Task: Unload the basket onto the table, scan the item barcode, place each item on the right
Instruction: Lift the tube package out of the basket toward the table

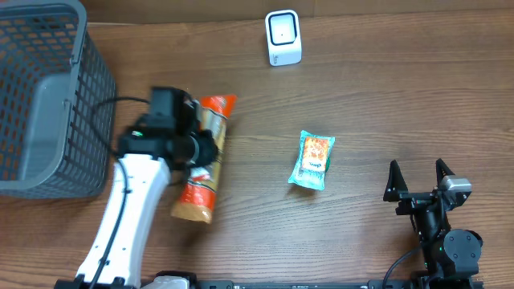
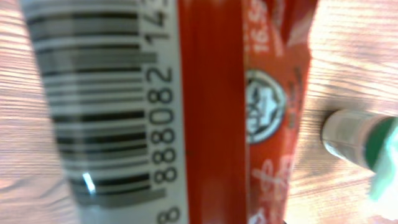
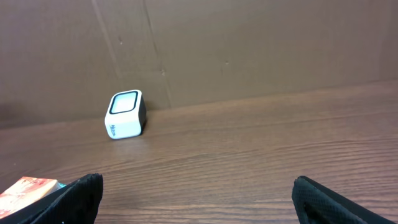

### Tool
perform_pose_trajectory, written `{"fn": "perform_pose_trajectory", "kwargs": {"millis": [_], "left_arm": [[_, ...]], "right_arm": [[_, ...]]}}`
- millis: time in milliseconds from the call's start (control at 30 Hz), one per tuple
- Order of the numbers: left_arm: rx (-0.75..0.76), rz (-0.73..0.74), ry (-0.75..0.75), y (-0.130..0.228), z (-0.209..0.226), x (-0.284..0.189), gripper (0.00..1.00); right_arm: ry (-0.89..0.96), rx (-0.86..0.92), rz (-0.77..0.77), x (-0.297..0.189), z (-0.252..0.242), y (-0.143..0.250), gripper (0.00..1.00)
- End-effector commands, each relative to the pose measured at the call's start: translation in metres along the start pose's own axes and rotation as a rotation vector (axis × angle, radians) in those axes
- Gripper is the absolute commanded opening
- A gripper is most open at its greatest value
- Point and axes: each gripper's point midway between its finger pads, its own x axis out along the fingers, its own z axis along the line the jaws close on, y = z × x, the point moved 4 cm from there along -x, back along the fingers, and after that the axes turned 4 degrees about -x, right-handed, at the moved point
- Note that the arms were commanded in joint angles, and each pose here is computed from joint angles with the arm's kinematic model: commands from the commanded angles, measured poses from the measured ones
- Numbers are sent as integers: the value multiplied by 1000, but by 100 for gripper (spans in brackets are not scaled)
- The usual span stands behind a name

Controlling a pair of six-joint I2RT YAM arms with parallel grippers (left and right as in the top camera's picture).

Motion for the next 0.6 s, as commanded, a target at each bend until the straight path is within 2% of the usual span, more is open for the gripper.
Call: {"fn": "perform_pose_trajectory", "kwargs": {"millis": [0, 233, 300, 367, 433, 467, 567], "left_arm": [[-40, -19, 19, 10, -12, 17, 4], [30, -10, -65, 30, -22, 63, 4], [52, 1, -79, 32, -26, 72, 8], [67, 9, -75, 33, -30, 81, 31], [75, 20, -60, 33, -35, 90, 61], [80, 32, -42, 34, -38, 94, 69], [119, 54, 0, 36, -44, 99, 80]], "right_arm": [[-1, 3, -3, 0, -1, 2, 100], [-1, 3, -3, 0, -1, 2, 100], [-1, 3, -3, 0, -1, 2, 100], [-1, 3, -3, 0, -1, 2, 100], [-1, 3, -3, 0, -1, 2, 100], [-1, 3, -3, 0, -1, 2, 100], [-1, 3, -3, 0, -1, 2, 100]]}}
